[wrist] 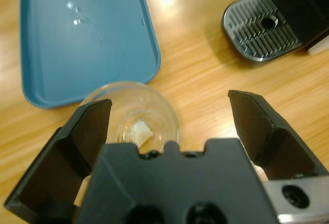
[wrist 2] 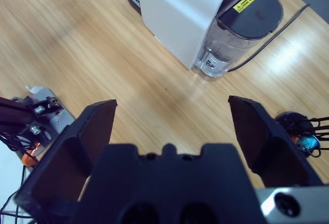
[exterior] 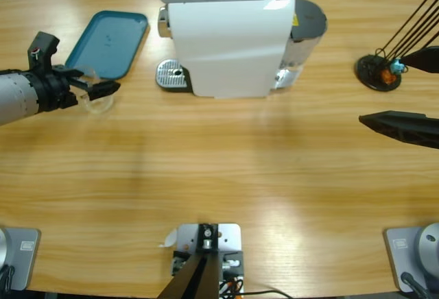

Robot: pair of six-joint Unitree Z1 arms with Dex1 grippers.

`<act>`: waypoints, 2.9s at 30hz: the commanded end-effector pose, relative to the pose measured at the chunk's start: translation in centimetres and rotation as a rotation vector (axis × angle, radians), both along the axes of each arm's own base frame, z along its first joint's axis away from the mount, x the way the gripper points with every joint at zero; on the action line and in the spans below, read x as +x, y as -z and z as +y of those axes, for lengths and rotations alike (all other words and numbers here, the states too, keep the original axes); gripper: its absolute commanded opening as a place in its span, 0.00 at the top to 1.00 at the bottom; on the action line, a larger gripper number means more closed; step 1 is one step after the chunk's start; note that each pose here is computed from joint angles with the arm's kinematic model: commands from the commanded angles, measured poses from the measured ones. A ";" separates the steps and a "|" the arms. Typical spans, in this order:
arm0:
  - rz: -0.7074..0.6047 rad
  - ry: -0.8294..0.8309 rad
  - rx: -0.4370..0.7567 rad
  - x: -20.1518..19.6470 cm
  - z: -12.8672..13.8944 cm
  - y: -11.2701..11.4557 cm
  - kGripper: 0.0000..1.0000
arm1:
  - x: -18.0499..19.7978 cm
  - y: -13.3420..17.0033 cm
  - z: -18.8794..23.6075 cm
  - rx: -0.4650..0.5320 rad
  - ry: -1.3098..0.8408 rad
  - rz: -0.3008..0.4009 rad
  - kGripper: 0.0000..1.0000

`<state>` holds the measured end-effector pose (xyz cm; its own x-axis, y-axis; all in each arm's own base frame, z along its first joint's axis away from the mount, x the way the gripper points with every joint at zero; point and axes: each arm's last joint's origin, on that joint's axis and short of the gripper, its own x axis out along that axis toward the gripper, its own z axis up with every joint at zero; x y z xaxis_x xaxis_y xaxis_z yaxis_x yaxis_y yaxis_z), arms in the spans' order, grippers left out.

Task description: Pour coffee

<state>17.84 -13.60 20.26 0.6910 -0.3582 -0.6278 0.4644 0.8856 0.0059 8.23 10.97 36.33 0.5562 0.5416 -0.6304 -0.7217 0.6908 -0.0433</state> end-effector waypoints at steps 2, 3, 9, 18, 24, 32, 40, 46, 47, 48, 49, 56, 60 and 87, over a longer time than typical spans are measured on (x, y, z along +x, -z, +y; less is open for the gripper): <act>-0.206 0.001 -0.074 -2.2 1.9 -5.0 0.01 | 0.5 1.6 0.6 -0.026 -0.005 0.027 0.05; -0.210 -0.012 -0.066 -2.7 2.4 -5.3 0.01 | 0.5 1.7 0.6 -0.024 -0.006 0.027 0.05; -0.162 -0.068 -0.059 -5.0 4.5 -3.3 0.01 | 0.2 2.0 0.3 -0.012 -0.013 0.042 0.03; -0.043 -0.092 -0.018 -5.5 4.9 -0.6 0.00 | -0.4 2.6 -0.4 -0.005 -0.013 0.060 0.00; 0.003 -0.098 0.022 -4.3 3.9 0.7 0.00 | -0.6 2.6 -0.7 -0.007 -0.012 0.061 0.00; 0.015 -0.107 0.033 -3.1 3.0 1.7 0.00 | -0.7 2.9 -0.9 -0.012 -0.012 0.067 0.00; 0.008 -0.143 0.041 -2.0 2.2 2.6 0.00 | -0.8 3.0 -1.0 -0.015 -0.013 0.068 0.01; -0.015 -0.190 0.061 -1.2 1.9 3.2 0.00 | -0.8 3.2 -1.1 -0.019 -0.014 0.072 0.01; -0.018 -0.196 0.062 -1.1 1.9 3.3 0.00 | -0.8 3.2 -1.1 -0.020 -0.014 0.072 0.01; -0.016 -0.202 0.059 -1.0 1.8 3.5 0.00 | -0.8 3.2 -1.1 -0.020 -0.014 0.072 0.01; -0.015 -0.208 0.056 -0.8 1.7 3.6 0.00 | -0.9 3.3 -1.1 -0.020 -0.014 0.073 0.01; -0.025 -0.208 0.048 -0.6 1.5 3.9 0.40 | -0.7 3.3 -0.9 -0.021 -0.013 0.073 0.01; -0.030 -0.206 0.043 -0.7 1.6 3.9 0.44 | -0.6 3.3 -0.8 -0.019 -0.013 0.070 0.01; -0.013 0.204 0.015 3.9 -3.7 -4.3 0.52 | -2.7 3.5 -4.0 -0.011 -0.021 0.021 0.02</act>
<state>19.33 -16.61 24.99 0.6430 -0.5286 -0.5542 0.6042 0.7948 -0.0570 6.65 8.79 34.01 0.5353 0.5580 -0.6341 -0.7345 0.6782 -0.0232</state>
